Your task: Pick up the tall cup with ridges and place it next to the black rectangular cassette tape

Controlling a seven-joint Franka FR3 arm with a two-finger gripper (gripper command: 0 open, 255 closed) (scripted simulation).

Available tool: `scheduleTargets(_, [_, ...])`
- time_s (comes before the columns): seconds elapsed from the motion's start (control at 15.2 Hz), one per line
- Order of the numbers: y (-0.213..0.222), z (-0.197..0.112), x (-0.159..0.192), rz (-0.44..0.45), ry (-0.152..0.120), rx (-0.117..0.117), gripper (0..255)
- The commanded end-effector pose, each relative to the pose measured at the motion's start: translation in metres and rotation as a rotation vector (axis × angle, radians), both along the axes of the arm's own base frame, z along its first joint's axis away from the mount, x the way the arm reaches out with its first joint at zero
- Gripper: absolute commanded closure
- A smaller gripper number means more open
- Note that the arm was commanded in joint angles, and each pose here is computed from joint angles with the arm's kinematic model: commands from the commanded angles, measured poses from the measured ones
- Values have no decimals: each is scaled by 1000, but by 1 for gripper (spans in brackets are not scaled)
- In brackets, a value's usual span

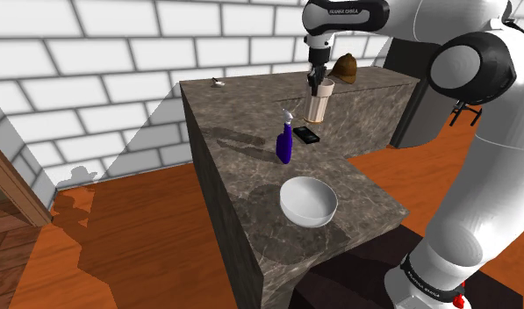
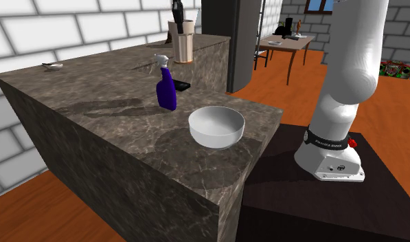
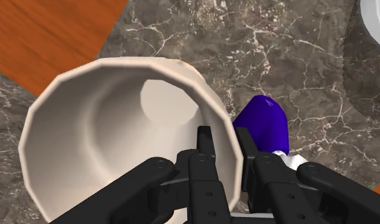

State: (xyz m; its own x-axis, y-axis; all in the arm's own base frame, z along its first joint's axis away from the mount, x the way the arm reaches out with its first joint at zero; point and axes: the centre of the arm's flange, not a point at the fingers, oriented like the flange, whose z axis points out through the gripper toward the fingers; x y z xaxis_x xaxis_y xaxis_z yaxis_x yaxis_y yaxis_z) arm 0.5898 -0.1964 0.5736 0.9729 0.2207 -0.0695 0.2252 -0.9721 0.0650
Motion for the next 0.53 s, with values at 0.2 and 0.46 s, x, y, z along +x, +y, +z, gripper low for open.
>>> scheduleTargets(0.2, [1, -27, 0, 0, -1, -1, 255])
scheduleTargets(0.46, [1, -48, 0, 0, -1, -1, 255])
